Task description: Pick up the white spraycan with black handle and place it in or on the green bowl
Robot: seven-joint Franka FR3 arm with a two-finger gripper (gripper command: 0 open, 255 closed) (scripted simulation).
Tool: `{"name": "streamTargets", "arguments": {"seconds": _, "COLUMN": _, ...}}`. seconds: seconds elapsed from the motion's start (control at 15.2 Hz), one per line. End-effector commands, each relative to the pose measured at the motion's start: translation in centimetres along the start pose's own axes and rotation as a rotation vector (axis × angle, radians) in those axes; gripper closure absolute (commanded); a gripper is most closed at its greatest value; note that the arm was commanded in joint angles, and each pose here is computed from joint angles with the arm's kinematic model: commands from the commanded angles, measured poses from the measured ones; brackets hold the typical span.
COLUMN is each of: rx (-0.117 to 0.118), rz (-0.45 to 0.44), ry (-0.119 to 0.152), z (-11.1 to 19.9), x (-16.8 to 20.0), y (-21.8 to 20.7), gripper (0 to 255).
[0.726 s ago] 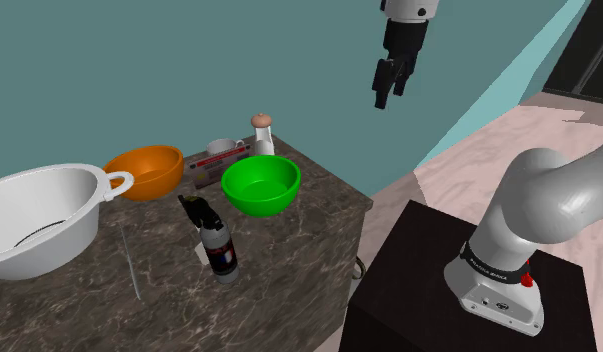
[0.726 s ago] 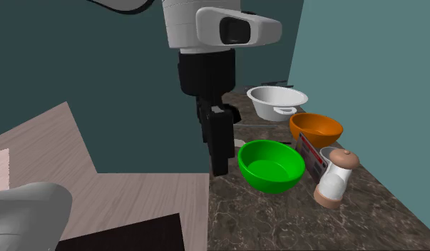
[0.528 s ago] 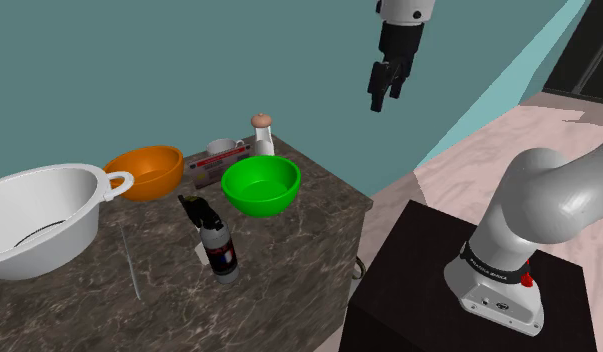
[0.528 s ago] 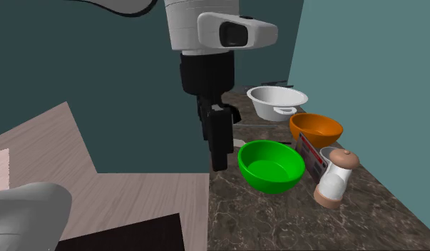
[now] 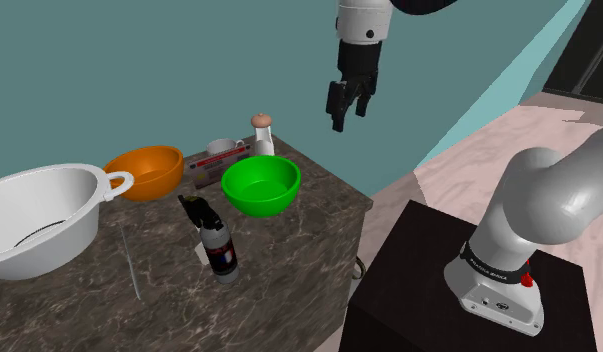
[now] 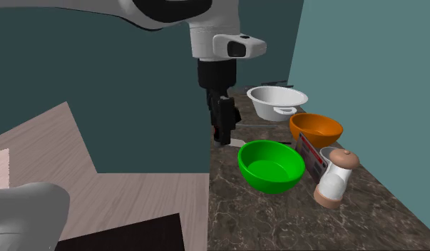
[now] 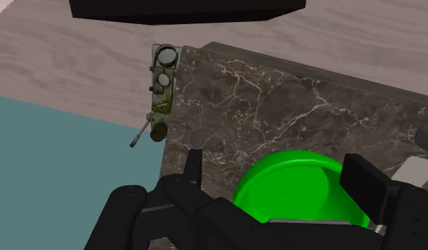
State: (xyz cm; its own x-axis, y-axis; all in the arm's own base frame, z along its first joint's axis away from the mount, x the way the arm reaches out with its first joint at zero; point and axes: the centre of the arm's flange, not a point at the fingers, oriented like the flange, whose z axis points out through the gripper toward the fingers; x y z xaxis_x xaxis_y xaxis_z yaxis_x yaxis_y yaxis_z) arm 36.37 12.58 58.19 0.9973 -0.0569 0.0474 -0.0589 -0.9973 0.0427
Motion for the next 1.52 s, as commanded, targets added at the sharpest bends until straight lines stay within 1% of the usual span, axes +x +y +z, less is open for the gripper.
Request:
{"name": "streamTargets", "arguments": {"seconds": 0.0, "rx": 0.006, "rz": 0.0, "ry": -0.002, "z": 0.3, "x": 0.9, "y": -2.4, "gripper": 0}}
{"name": "streamTargets", "arguments": {"seconds": 1.45, "rx": 0.054, "rz": -0.005, "ry": -0.018, "z": 4.8, "x": 9.8, "y": -29.0, "gripper": 0}}
